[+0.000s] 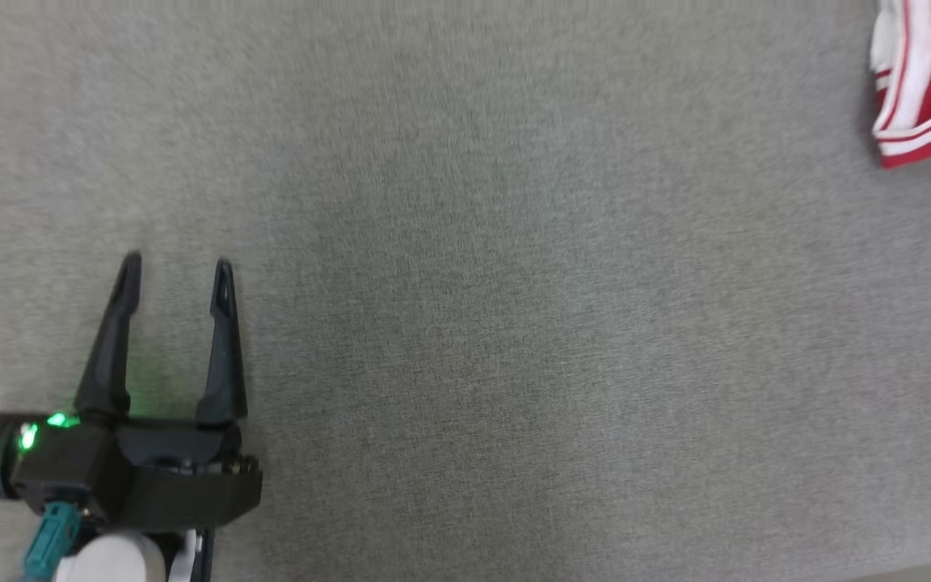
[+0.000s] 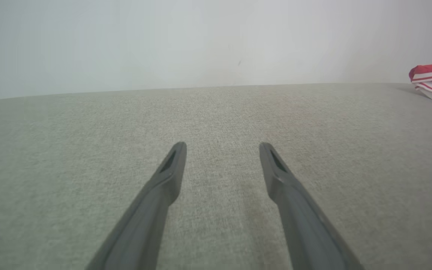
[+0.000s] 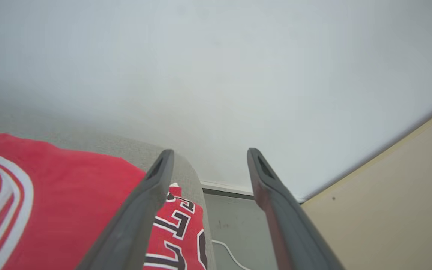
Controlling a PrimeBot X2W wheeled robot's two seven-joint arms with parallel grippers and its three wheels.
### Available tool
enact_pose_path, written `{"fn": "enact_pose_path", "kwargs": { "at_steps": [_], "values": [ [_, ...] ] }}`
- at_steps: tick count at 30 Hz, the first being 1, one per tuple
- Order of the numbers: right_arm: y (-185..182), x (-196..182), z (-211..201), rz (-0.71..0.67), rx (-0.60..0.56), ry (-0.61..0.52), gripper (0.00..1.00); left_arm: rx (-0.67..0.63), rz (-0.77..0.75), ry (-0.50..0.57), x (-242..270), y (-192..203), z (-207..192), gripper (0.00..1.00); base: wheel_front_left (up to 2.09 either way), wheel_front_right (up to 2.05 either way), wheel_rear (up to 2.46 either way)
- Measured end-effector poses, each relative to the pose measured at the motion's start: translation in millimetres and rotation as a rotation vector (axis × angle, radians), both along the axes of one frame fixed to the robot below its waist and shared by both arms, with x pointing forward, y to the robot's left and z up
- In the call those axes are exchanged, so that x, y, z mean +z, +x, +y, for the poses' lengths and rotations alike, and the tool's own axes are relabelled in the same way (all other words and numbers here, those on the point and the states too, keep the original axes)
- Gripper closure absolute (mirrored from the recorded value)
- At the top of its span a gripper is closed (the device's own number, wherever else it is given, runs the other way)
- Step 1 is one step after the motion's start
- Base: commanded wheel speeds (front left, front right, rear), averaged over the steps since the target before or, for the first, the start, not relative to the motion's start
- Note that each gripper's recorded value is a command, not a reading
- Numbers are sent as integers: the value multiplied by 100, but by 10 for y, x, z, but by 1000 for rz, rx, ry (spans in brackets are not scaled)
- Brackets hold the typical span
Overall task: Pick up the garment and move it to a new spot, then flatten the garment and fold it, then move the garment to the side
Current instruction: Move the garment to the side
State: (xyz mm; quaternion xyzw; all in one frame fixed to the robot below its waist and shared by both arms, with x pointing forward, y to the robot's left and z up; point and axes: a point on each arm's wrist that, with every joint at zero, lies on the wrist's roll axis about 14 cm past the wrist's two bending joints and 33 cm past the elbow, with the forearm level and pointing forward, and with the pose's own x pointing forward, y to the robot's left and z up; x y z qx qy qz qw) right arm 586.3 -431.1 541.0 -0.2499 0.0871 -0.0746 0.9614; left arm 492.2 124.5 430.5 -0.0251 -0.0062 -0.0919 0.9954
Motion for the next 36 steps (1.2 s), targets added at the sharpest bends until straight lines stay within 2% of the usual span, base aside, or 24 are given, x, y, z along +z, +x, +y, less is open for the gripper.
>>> {"fn": "enact_pose_path", "kwargs": {
  "at_steps": [2,9,12,16,27,32,36],
  "values": [
    [21,59,95,-24,23,17,0,6,1,-2,23,-30,19,0,0,0,0],
    [-40,364,900,-154,212,138,0,72,3,11,219,-328,245,0,0,0,0],
    [-186,502,1211,-216,280,194,0,99,-6,15,326,-470,346,0,0,0,0],
    [-492,479,1554,-258,337,285,0,130,-24,22,465,-652,457,0,0,0,0],
    [-1406,112,2218,-272,378,540,0,194,-76,3,760,-1063,677,0,0,0,0],
    [-1766,33,2434,-261,413,582,0,212,-93,1,831,-1225,746,0,0,0,0],
    [-1996,-22,2456,-275,377,645,0,224,-107,-2,882,-1298,783,0,0,0,0]
  ]
}}
